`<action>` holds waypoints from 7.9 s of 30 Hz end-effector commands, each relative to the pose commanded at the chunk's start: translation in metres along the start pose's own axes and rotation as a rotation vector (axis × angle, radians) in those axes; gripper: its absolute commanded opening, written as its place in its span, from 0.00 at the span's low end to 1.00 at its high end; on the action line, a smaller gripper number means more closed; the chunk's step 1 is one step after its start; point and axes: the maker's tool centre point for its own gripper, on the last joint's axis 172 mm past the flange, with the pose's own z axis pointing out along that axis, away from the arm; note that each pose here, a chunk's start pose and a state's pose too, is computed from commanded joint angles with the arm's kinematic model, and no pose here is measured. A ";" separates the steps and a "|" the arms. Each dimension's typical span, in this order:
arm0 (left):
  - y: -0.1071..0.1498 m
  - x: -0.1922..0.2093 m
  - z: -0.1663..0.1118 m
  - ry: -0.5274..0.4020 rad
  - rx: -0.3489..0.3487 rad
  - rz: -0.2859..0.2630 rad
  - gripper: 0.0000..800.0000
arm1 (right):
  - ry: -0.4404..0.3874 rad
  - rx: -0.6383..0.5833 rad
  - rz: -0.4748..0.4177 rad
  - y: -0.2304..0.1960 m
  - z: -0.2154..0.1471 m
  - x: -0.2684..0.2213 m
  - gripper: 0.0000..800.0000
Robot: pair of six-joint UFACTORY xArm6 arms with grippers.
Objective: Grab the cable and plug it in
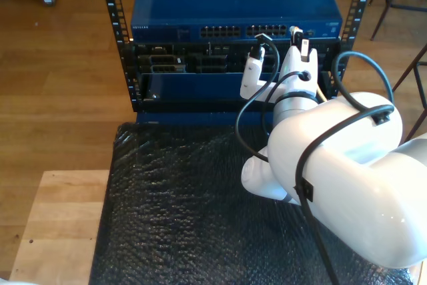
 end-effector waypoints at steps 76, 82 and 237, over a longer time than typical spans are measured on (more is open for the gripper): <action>0.000 0.000 0.000 0.002 -0.001 0.001 1.00 | 0.027 0.035 0.000 -0.023 0.021 0.010 0.00; 0.000 0.000 0.000 0.000 -0.001 0.001 1.00 | 0.028 0.029 -0.001 -0.022 0.023 0.012 0.00; 0.000 0.000 0.000 0.000 0.000 0.000 1.00 | 0.152 0.460 0.005 -0.015 -0.064 -0.018 0.81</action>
